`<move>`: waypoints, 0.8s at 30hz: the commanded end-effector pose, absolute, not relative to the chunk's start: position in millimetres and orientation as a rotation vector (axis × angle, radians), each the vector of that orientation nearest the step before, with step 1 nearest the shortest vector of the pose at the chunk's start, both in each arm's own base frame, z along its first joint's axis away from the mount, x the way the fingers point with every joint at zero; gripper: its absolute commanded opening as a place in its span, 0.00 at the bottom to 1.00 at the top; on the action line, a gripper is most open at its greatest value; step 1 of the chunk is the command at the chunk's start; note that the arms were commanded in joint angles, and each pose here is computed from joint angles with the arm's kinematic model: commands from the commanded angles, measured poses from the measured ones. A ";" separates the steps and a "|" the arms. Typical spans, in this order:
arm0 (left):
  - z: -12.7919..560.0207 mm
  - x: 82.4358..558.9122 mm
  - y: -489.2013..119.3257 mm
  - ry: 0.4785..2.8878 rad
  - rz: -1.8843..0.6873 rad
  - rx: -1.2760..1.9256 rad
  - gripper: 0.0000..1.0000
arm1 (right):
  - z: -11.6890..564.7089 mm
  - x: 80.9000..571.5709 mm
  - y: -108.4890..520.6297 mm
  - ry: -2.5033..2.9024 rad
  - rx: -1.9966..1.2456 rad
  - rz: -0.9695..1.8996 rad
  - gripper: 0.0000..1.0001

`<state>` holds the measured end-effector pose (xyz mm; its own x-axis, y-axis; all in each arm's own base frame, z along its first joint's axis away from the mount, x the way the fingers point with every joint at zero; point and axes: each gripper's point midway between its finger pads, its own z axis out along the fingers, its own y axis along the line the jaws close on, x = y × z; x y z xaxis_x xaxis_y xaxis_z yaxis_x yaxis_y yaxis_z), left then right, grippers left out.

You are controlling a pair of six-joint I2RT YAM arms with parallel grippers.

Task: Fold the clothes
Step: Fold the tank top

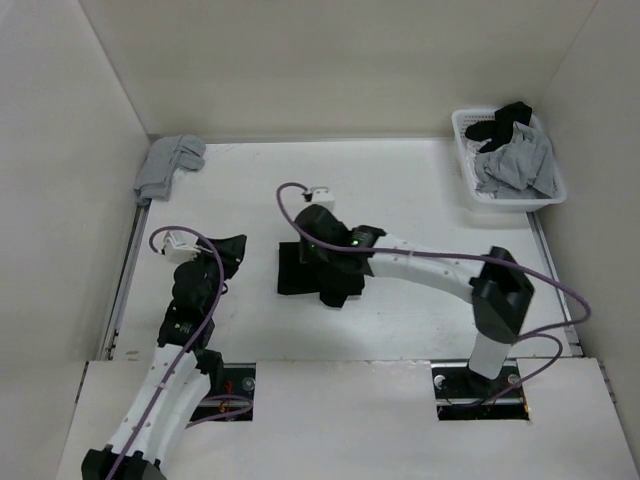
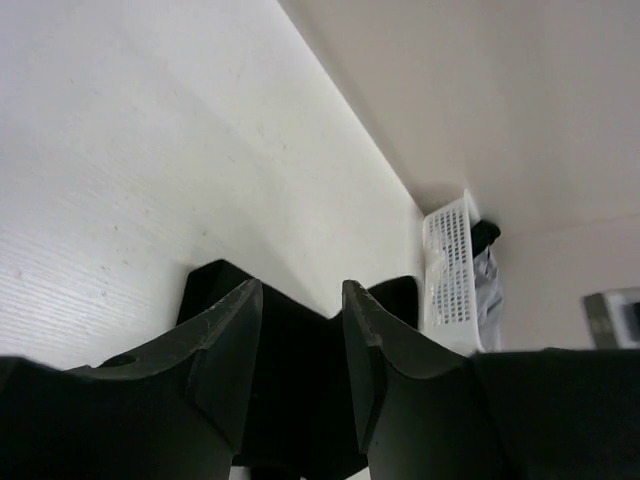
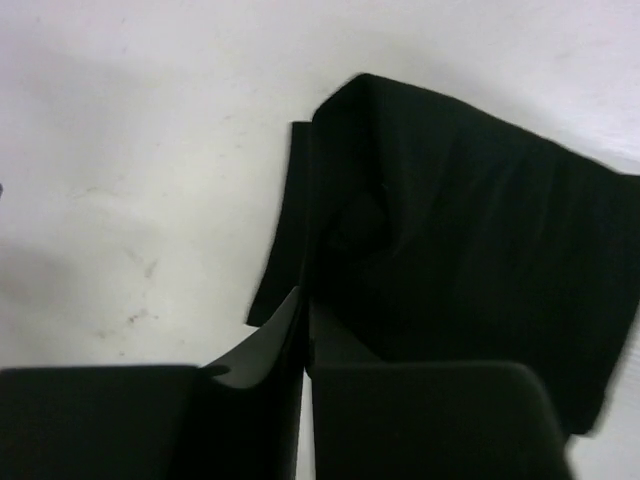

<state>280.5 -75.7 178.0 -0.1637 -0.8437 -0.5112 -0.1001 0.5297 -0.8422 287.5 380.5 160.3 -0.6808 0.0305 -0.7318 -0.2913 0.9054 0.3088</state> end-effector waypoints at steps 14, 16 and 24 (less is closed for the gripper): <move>187.9 296.3 -105.6 1.683 -0.926 -0.733 0.36 | 173.9 275.4 399.0 2.161 -0.118 0.767 0.25; 181.4 297.1 -134.5 1.738 -0.951 -0.668 0.36 | 158.5 276.7 378.6 2.178 -0.095 0.765 0.11; 112.3 273.3 -210.9 1.971 -0.942 -0.516 0.29 | 102.8 264.6 352.1 2.181 -0.053 0.909 0.04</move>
<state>260.4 -200.9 93.9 -0.6007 -0.6255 -0.4979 -0.0565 0.6545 -0.7540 264.3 333.1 88.8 -0.7283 0.1627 -0.6657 -0.2548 0.8375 0.4835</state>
